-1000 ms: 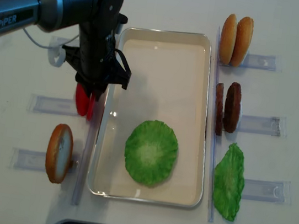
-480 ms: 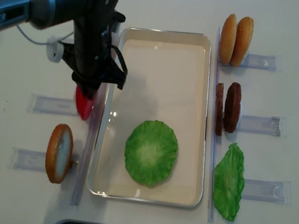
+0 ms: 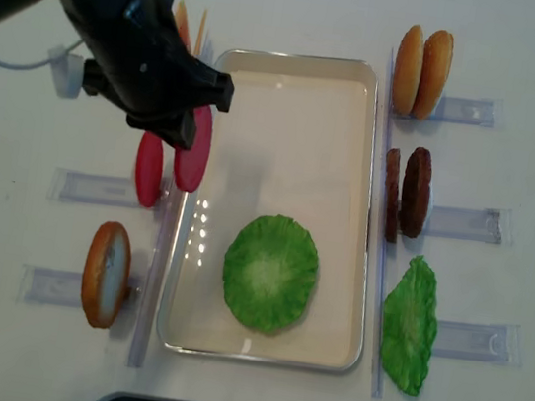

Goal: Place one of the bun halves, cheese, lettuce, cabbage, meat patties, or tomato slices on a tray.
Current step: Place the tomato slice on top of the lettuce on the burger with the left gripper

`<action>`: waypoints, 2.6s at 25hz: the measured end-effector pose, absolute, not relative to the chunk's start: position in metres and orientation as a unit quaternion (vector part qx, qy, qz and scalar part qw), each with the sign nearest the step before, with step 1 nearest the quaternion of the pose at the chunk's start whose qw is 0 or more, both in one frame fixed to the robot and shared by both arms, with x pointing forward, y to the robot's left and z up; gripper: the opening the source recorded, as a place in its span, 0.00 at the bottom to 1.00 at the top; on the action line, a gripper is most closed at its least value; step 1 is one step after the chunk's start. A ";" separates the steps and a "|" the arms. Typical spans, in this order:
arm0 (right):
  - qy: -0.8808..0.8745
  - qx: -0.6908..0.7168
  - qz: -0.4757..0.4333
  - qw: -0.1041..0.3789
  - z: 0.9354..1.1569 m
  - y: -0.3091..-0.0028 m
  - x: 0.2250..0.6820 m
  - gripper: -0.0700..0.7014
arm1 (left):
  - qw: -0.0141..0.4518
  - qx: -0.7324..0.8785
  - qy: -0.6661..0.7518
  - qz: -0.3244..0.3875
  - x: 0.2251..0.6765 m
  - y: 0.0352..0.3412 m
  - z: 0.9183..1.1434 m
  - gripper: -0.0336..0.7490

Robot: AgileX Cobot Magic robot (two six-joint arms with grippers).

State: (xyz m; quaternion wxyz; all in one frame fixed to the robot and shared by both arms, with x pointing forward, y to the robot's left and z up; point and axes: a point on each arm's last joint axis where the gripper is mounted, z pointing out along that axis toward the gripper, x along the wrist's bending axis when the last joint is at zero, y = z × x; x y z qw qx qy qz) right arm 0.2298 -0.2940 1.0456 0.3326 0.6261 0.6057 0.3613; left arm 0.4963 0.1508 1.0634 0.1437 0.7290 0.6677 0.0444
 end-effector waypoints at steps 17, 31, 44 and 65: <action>0.606 0.626 0.361 0.333 1.046 -0.294 0.230 0.71 | 0.345 0.711 0.607 -0.091 0.403 0.166 1.026 0.12; 0.606 0.626 0.361 0.333 1.046 -0.294 0.230 0.71 | 0.323 0.709 0.615 -0.124 0.423 0.149 0.984 0.12; 0.606 0.626 0.361 0.333 1.046 -0.294 0.230 0.71 | 0.346 0.733 0.569 -0.139 0.438 0.134 0.958 0.12; 0.606 0.626 0.361 0.333 1.046 -0.294 0.230 0.71 | 0.325 0.735 0.569 -0.175 0.441 0.127 0.935 0.12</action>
